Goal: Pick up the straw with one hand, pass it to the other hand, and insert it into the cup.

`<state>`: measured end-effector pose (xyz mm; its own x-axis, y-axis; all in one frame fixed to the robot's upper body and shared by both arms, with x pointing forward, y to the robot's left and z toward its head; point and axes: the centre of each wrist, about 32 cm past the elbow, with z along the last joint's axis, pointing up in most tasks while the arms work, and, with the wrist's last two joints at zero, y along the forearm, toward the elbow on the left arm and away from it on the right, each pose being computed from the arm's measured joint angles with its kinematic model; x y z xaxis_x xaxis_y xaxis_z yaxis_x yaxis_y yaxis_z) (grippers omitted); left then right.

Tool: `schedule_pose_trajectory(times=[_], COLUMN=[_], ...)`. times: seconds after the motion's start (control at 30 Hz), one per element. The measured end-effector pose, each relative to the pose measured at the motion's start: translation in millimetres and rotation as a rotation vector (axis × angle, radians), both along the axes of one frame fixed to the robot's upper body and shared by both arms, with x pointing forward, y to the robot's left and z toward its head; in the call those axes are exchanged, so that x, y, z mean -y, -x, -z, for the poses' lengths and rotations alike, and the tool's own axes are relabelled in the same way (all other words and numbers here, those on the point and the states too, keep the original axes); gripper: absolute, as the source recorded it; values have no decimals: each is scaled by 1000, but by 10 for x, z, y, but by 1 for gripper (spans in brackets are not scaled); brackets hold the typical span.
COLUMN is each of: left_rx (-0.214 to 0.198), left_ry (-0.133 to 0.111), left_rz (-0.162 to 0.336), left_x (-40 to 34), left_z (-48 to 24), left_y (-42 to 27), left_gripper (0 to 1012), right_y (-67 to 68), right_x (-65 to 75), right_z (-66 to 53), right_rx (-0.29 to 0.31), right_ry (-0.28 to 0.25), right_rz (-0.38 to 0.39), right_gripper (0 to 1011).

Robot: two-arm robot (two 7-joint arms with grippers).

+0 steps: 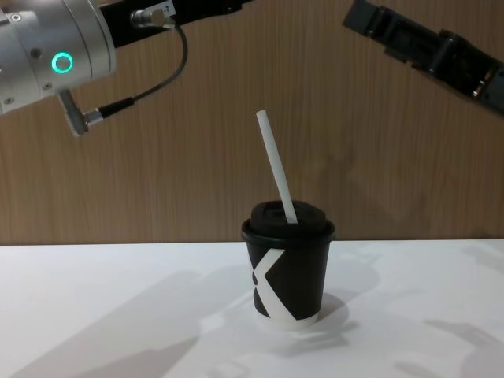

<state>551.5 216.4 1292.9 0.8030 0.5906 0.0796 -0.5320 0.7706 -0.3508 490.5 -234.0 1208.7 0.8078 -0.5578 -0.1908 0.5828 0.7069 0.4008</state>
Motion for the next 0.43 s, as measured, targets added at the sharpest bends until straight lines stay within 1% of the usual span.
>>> schedule_pose_trajectory(times=[0.43], left_rx=[1], left_ry=[1], left_rz=[-2], left_x=[-4], left_z=[-4], left_y=[6], left_gripper=[1003], right_y=[0], right_x=[0], right_z=[0], right_rx=[0], right_ry=[0], right_rz=[0], right_gripper=[1001])
